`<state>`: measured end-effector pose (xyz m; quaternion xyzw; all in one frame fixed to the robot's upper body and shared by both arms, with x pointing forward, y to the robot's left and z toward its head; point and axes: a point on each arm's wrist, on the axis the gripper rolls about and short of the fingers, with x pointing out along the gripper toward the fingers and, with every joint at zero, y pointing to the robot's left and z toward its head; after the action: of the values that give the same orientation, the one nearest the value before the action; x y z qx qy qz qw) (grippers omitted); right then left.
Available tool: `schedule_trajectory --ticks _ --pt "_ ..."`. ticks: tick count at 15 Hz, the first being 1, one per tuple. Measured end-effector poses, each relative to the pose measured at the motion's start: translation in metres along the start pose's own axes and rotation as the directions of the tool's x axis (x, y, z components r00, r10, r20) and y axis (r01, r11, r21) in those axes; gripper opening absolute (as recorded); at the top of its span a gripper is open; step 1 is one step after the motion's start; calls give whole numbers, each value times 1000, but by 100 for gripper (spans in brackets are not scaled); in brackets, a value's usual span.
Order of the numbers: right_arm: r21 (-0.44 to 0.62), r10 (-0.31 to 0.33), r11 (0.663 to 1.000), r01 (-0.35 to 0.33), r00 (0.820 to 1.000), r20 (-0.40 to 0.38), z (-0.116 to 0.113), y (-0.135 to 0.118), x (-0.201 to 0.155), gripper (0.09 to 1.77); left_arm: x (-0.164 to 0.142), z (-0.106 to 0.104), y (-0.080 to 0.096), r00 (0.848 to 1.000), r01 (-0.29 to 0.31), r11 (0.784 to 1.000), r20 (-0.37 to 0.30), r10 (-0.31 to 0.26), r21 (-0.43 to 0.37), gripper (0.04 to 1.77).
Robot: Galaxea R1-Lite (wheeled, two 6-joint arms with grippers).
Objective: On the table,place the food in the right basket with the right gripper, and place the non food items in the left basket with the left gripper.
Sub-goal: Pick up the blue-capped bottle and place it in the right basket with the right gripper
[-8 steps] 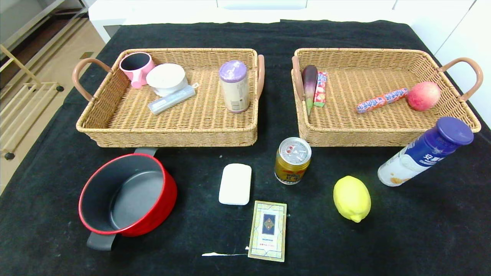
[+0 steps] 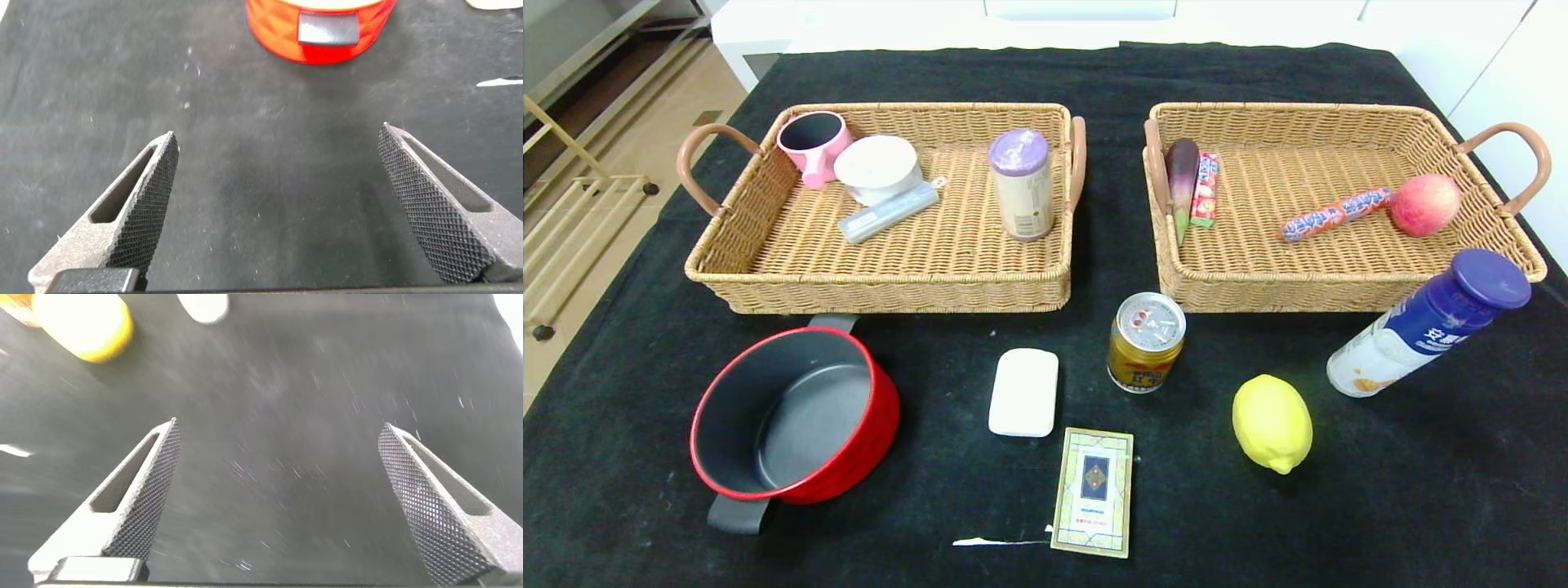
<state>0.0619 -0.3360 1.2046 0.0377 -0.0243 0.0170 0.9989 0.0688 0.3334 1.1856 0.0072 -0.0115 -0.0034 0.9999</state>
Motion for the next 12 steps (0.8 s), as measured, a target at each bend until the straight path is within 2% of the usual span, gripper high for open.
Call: schedule_trajectory --ticks 1,4,7,10,12 --pt "17 31 999 -31 999 17 12 2 -3 176 -1 4 0 1000 19 1000 12 -19 -3 176" --pt "39 126 991 -127 992 24 45 6 -5 176 -8 35 -2 991 116 993 73 -114 -36 176" --pt "43 226 973 -226 974 5 70 10 9 176 -3 73 -3 978 201 978 71 -198 -46 176" --pt "47 301 953 -300 953 -14 88 13 34 176 16 106 -4 951 311 949 16 -310 -59 176" --pt "51 346 938 -344 938 -31 96 14 52 176 37 124 -6 918 392 917 -21 -395 -73 176"
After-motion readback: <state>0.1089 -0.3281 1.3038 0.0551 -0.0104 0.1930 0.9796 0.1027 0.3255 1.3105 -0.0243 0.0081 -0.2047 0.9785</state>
